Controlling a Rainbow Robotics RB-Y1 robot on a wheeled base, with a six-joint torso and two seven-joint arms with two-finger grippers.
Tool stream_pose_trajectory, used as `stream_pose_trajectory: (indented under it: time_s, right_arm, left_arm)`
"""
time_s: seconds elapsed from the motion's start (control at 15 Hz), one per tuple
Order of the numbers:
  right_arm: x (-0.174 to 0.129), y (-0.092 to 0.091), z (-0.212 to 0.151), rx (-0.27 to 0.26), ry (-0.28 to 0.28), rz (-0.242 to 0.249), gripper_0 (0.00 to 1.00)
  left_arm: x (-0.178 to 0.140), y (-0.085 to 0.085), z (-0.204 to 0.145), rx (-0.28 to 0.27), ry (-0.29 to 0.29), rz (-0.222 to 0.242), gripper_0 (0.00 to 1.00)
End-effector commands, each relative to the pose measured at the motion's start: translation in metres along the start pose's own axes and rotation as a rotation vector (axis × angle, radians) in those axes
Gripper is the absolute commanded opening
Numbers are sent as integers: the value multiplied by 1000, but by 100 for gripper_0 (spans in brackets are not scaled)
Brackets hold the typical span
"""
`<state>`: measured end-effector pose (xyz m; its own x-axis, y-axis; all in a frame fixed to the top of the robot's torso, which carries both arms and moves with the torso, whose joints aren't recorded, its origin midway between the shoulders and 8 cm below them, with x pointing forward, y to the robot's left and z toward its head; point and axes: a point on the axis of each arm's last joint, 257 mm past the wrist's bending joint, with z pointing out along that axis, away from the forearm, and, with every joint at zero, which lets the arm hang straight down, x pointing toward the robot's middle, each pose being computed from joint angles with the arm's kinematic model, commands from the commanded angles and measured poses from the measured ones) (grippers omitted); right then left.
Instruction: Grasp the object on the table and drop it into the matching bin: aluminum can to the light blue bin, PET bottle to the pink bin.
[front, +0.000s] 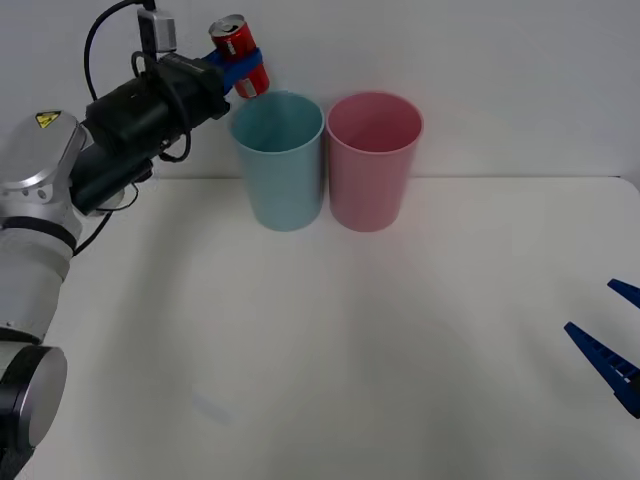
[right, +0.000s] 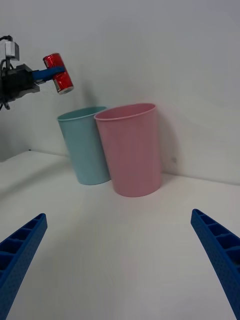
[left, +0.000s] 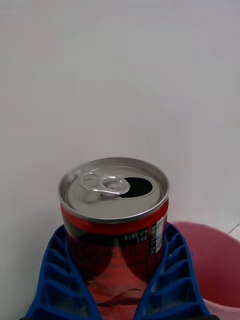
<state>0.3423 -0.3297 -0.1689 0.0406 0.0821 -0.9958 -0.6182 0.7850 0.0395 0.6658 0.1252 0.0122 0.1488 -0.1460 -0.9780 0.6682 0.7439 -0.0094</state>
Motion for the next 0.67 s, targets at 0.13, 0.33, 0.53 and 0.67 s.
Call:
stream_pose_trajectory:
  time_s: [0.13, 0.33, 0.53, 0.67]
  right_arm:
    - [0, 0, 0, 0, 0, 0, 100]
    - [0, 0, 0, 0, 0, 0, 100]
    - [0, 0, 0, 0, 0, 0, 100]
    - [0, 0, 0, 0, 0, 0, 100]
  left_arm:
    - [1, 2, 21, -16, 29, 33, 4]
    - [2, 2, 23, -17, 33, 38, 4]
    - [3, 1, 22, -16, 35, 41, 14]
    - [3, 1, 22, -15, 35, 38, 100]
